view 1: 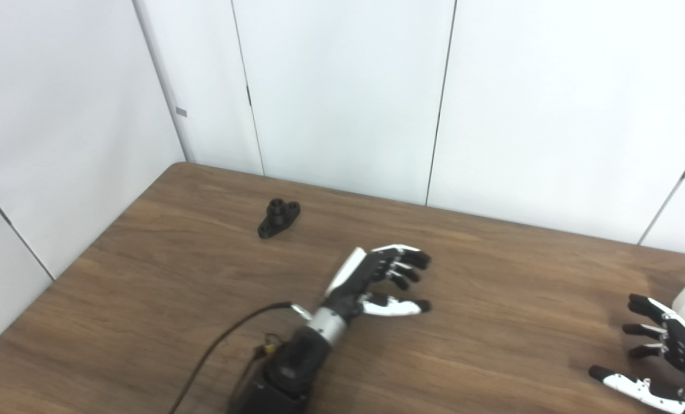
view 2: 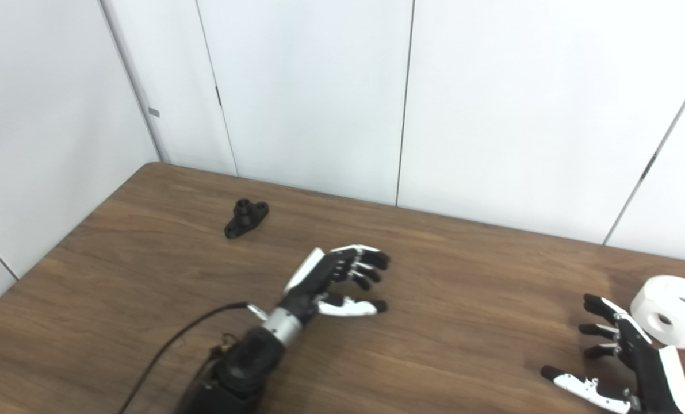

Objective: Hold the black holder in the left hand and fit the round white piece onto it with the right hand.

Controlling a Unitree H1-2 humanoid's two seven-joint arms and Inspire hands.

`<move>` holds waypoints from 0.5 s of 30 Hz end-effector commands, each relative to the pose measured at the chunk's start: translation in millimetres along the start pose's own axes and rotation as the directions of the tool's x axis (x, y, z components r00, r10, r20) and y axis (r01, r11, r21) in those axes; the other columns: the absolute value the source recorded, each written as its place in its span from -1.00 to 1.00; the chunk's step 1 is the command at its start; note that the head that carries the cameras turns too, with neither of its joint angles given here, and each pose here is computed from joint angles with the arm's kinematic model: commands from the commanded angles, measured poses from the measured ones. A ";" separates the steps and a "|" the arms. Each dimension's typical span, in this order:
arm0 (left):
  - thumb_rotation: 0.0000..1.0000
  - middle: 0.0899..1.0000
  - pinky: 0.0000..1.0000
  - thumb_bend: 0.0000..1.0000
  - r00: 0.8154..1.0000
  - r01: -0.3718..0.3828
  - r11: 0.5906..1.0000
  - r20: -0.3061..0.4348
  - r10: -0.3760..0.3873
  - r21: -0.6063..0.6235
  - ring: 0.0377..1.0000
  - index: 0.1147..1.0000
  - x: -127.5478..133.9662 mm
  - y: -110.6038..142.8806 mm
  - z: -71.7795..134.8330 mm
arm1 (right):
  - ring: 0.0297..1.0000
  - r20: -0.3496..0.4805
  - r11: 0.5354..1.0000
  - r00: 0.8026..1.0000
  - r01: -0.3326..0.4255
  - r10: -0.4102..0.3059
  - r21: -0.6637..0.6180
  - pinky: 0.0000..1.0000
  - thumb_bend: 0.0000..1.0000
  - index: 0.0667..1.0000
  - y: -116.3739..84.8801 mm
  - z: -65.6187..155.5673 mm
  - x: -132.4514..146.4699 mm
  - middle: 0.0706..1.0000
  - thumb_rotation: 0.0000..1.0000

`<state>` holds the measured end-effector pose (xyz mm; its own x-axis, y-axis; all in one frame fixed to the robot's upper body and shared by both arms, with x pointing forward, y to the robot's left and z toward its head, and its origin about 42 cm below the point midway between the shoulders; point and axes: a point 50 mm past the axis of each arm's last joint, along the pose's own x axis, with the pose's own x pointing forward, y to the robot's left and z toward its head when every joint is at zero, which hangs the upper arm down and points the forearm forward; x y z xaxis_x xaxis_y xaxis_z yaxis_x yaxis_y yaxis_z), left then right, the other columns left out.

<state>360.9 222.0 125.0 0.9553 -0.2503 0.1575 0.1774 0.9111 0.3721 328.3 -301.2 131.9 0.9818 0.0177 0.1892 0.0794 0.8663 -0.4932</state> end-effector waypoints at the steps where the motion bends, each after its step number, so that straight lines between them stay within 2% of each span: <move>1: -1.00 0.26 0.04 0.41 0.996 -0.048 0.995 0.083 0.040 0.091 0.21 0.24 7.3 27.4 19.7 | 0.35 0.008 0.999 1.000 0.027 -0.026 -0.027 0.08 0.64 0.57 -13.6 -2.2 5.4 0.58 -0.79; 3: -1.00 0.34 0.09 0.47 0.994 -0.067 0.991 0.090 0.056 0.120 0.29 0.31 6.3 38.1 25.0 | 0.33 0.007 0.999 1.000 0.026 -0.025 -0.028 0.07 0.63 0.57 -14.3 -2.9 6.1 0.57 -0.79; 7: -1.00 0.49 0.31 0.53 0.991 -0.102 0.984 0.101 0.088 0.146 0.47 0.44 4.9 54.4 31.0 | 0.33 0.003 0.999 1.000 0.024 -0.024 -0.028 0.07 0.63 0.57 -15.3 -3.0 6.0 0.56 -0.80; 11: -1.00 0.56 0.24 0.55 0.986 -0.147 0.966 0.109 0.127 0.211 0.48 0.53 5.0 69.7 39.2 | 0.35 0.004 1.000 1.000 0.022 -0.022 -0.021 0.09 0.62 0.58 -15.9 -3.6 5.1 0.58 -0.81; 15: -0.96 0.59 0.28 0.56 0.972 -0.223 0.926 0.141 0.188 0.306 0.54 0.51 6.6 86.5 47.5 | 0.36 0.000 1.000 1.000 0.021 -0.021 -0.019 0.10 0.60 0.58 -16.6 -2.8 4.4 0.60 -0.81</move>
<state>362.4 272.6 172.8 0.9563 -0.1464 0.2531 -0.0240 0.8232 0.5672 329.1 -306.9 131.7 0.9819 0.0123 0.1889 0.0837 0.8669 -0.4913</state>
